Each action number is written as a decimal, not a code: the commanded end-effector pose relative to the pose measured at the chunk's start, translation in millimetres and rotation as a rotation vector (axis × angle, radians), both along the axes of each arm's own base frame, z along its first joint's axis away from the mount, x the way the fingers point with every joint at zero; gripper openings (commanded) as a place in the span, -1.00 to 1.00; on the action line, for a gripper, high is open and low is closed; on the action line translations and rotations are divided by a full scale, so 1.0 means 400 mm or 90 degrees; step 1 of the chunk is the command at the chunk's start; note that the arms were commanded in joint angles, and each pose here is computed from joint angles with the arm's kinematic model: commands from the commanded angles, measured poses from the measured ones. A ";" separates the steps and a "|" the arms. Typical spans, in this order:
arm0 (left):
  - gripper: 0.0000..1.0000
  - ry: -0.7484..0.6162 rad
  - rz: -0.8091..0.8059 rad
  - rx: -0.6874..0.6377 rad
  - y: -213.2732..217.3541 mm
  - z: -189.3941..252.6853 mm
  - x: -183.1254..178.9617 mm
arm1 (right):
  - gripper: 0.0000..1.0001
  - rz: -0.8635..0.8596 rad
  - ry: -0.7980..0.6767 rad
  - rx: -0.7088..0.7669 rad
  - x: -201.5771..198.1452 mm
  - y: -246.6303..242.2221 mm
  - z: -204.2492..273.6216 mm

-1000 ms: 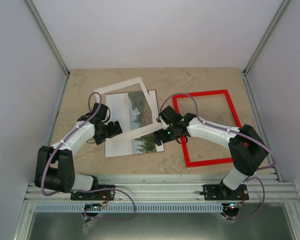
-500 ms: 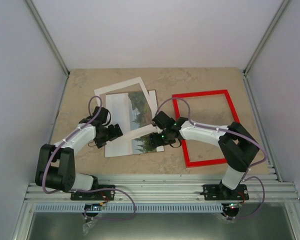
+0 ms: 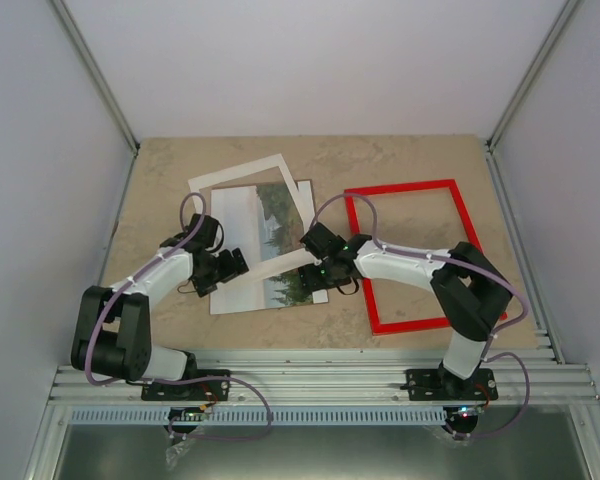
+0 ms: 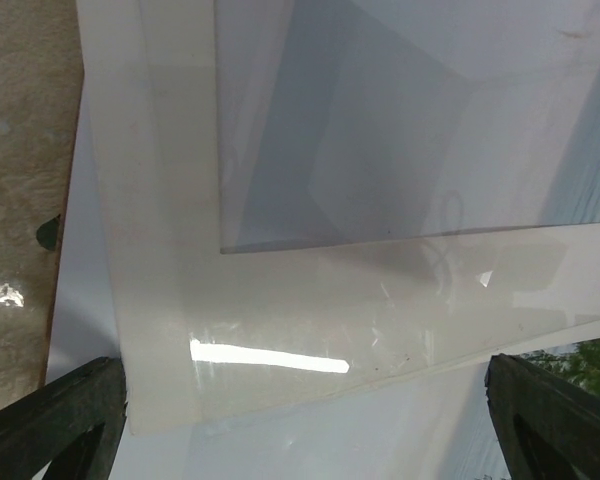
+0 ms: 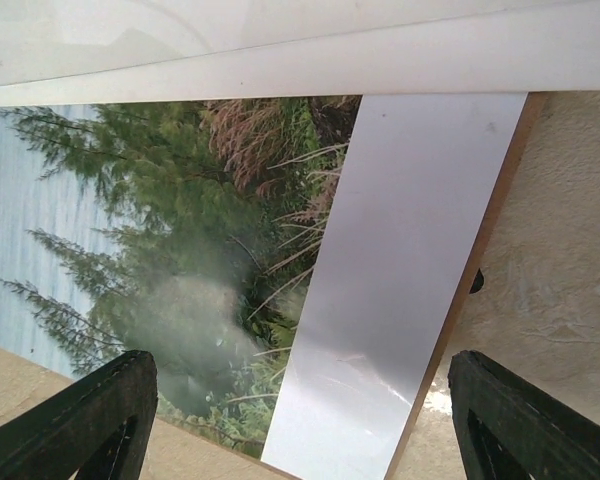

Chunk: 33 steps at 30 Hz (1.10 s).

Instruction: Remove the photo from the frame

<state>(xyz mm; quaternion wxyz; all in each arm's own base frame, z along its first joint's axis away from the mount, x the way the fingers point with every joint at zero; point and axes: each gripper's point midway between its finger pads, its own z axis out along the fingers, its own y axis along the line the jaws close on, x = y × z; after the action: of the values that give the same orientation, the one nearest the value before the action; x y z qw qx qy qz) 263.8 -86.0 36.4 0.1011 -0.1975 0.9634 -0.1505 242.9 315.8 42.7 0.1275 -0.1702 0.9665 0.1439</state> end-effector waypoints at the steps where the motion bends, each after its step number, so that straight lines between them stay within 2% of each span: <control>1: 0.99 0.003 -0.003 -0.010 -0.011 -0.008 -0.004 | 0.61 -0.008 0.000 -0.011 0.006 0.004 -0.012; 22: 0.99 0.008 -0.004 -0.006 -0.011 -0.016 -0.007 | 0.61 0.012 0.012 0.022 -0.005 0.036 -0.013; 33: 0.99 0.006 -0.007 -0.009 -0.017 -0.013 -0.006 | 0.48 0.018 0.024 0.034 -0.012 0.047 -0.021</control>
<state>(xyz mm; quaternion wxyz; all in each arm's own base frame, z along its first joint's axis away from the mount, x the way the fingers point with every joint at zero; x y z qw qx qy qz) 263.6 -88.7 34.3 0.1001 -0.1934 0.9641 -0.1521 239.1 326.5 35.3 0.1154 -0.1761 0.9639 0.1627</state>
